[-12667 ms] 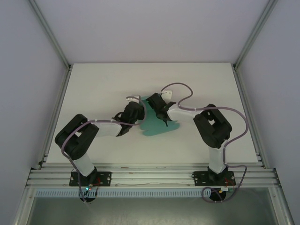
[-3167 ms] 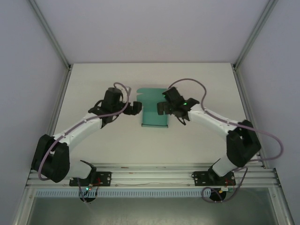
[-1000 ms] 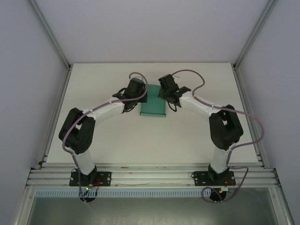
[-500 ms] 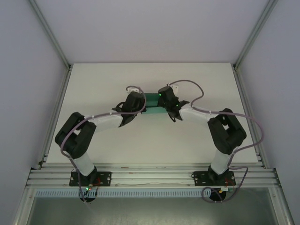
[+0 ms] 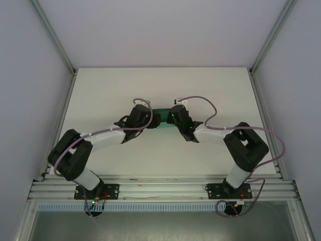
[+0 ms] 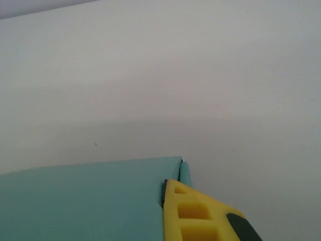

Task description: Assemble paper box

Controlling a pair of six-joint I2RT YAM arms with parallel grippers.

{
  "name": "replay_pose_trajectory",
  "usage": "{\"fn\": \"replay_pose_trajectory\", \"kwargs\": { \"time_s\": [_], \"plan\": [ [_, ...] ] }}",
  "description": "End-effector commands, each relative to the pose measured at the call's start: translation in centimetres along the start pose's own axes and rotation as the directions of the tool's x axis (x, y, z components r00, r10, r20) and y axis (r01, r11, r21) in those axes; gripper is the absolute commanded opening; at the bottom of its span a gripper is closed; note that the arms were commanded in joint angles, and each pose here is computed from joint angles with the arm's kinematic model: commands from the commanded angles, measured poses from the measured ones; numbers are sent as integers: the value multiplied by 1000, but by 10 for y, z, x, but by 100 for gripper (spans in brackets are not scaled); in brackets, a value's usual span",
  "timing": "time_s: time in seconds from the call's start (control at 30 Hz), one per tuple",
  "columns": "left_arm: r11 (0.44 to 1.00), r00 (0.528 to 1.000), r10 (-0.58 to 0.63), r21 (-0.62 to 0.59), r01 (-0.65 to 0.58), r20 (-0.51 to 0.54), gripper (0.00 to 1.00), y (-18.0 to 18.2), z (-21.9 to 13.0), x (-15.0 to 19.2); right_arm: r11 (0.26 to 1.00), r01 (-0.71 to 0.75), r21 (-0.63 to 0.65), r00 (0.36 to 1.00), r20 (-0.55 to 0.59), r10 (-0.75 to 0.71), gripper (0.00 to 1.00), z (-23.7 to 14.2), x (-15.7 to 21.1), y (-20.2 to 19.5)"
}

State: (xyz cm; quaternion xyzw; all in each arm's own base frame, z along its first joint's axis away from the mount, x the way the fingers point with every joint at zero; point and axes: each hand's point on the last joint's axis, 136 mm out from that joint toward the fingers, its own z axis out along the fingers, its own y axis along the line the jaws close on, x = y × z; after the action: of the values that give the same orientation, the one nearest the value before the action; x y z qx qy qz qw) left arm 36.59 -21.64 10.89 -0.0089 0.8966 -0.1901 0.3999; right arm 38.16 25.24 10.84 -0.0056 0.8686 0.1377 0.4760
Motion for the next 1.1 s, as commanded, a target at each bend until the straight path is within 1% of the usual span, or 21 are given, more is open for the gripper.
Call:
{"fn": "replay_pose_trajectory", "kwargs": {
  "time_s": [0.0,0.13,0.17,0.23,0.27,0.3,0.33,0.4,0.43,0.47,0.5,0.53,0.6,0.63,0.67,0.7,0.77,0.8,0.87,0.97,1.07],
  "plan": [
    [1000,999,15,-10,-16,-36,100,-2,-25,-4,997,81,-9,990,-112,-82,0,-2,38,-6],
    [994,999,16,-106,-20,-35,100,15,-49,-10,995,102,-10,988,-119,-102,0,-4,45,-9],
    [988,999,14,-155,-19,-34,100,24,-54,-10,993,113,-19,986,-118,-115,0,-5,47,-8],
    [968,1000,-22,-252,20,-3,100,44,-63,-16,991,127,-27,984,-118,-130,0,-5,51,-8],
    [959,998,-60,-276,59,6,100,52,-66,-21,989,147,-37,981,-124,-150,0,-5,54,-6],
    [955,993,-114,-276,112,9,100,57,-67,-25,986,165,-39,977,-127,-168,0,-5,56,-5],
    [954,985,-173,-248,168,1,100,59,-66,-28,982,185,-45,973,-131,-190,0,-5,59,-4],
    [952,957,-289,-117,284,-23,100,52,-60,-37,971,232,-54,961,-142,-237,4,-5,65,-1],
    [946,947,-321,-42,320,-25,100,46,-55,-43,968,246,-50,958,-139,-250,4,-6,68,-1],
    [936,936,-352,0,352,-24,100,43,-50,-48,965,257,-57,955,-137,-262,4,-5,70,1],
    [933,932,-360,11,361,-33,100,43,-45,-51,964,260,-56,954,-136,-266,4,-5,72,2],
    [934,933,-357,10,358,-49,100,42,-40,-53,963,261,-59,955,-131,-267,4,-5,73,4],
    [931,927,-366,-29,365,-84,100,47,-29,-50,958,283,-52,949,-129,-288,4,-5,76,5],
    [929,924,-369,-18,369,-99,100,46,-25,-50,954,296,-44,944,-135,-300,4,-3,78,4],
    [927,921,-371,8,374,-118,100,43,-24,-50,953,302,-18,942,-147,-302,4,-2,80,0],
    [931,928,-352,57,360,-125,100,34,-26,-54,952,307,-4,941,-153,-304,4,-1,81,-2],
    [934,939,-322,122,336,-120,100,23,-38,-59,954,298,33,945,-149,-290,3,0,79,-8],
    [938,944,-311,126,324,-111,100,22,-46,-59,955,293,39,948,-141,-285,2,-1,77,-8],
    [952,955,-282,99,291,-97,100,27,-64,-56,956,291,42,950,-132,-283,2,-2,73,-8],
    [968,966,-248,15,250,-79,100,43,-85,-48,951,307,29,945,-131,-300,2,-2,71,-4],
    [966,968,-248,-82,245,-27,100,61,-99,-50,936,351,11,927,-145,-346,3,-1,75,-2]
  ]
}}
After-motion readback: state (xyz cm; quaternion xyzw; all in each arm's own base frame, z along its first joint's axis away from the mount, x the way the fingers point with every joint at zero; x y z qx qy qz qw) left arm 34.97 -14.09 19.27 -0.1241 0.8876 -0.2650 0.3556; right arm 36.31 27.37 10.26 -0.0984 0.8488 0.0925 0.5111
